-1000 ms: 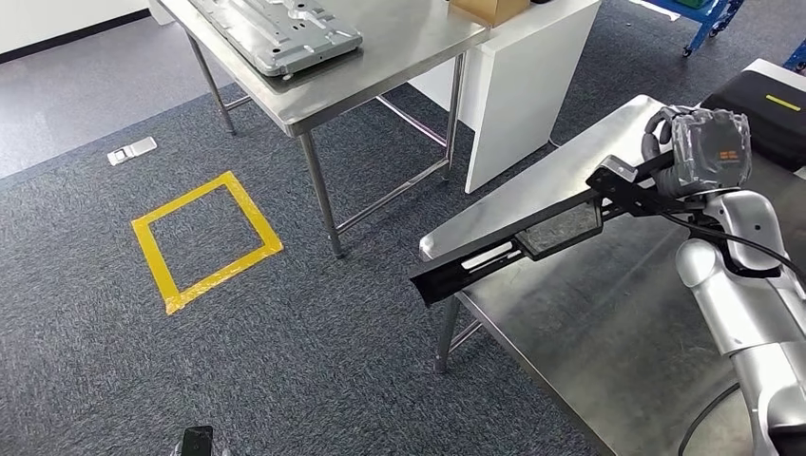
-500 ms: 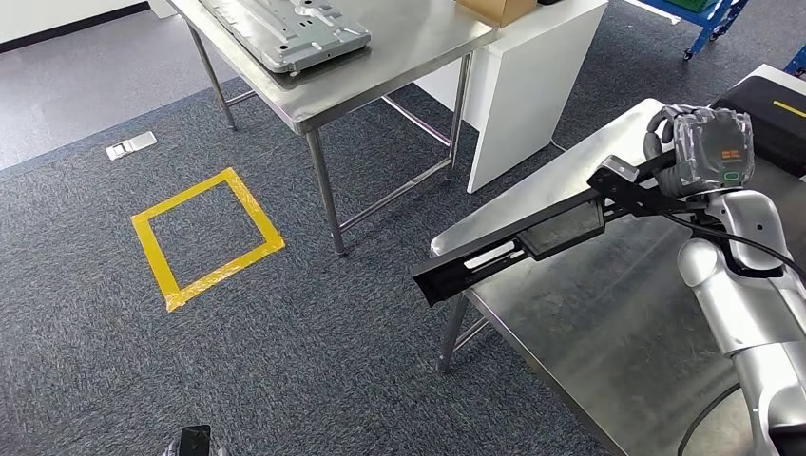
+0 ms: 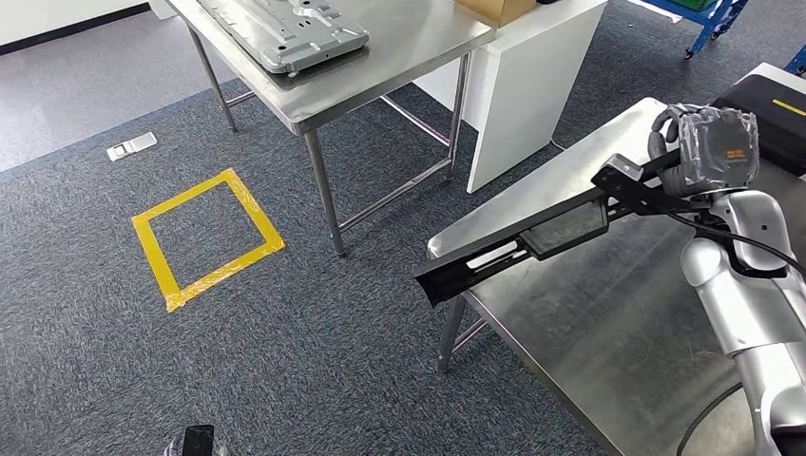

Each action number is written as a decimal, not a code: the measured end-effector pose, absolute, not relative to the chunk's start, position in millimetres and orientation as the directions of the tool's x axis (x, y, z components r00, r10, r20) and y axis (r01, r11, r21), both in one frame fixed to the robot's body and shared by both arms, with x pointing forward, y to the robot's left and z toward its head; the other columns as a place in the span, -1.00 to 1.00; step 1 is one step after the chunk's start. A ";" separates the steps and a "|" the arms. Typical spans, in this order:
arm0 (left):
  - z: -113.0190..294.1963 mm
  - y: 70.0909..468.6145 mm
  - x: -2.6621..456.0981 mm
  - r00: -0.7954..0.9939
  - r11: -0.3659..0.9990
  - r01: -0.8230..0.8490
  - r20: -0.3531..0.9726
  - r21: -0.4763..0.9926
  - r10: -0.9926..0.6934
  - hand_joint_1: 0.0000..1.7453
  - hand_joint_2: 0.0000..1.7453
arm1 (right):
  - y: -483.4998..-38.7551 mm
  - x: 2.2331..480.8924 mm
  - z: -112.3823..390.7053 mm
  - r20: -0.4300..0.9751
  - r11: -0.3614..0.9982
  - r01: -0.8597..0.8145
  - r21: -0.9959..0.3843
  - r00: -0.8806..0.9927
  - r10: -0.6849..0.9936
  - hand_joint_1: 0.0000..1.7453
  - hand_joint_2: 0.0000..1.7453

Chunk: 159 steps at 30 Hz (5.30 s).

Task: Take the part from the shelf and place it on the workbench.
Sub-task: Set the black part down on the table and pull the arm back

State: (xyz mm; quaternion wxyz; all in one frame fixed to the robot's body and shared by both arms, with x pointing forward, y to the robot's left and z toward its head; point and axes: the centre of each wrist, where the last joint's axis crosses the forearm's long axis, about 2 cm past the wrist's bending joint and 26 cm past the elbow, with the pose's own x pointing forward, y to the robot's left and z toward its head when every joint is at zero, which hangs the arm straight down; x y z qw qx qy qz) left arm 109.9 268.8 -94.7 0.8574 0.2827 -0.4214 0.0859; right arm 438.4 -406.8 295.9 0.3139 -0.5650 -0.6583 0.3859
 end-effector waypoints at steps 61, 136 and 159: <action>-93.6 260.9 112.4 0.634 0.828 -0.386 0.769 0.407 -0.082 -1.00 1.00 | -411.4 435.9 294.5 -0.025 0.040 0.504 -0.863 -0.121 0.992 0.74 1.00; -85.8 260.3 123.8 0.506 0.802 -0.359 0.821 0.478 -0.263 -1.00 1.00 | -396.3 459.6 307.3 0.005 0.087 0.387 -0.918 -0.208 0.978 0.74 1.00; -85.6 258.2 124.6 0.510 0.803 -0.386 0.831 0.453 -0.224 -1.00 1.00 | -409.7 464.5 299.2 -0.019 0.046 0.361 -0.932 -0.174 0.985 0.74 1.00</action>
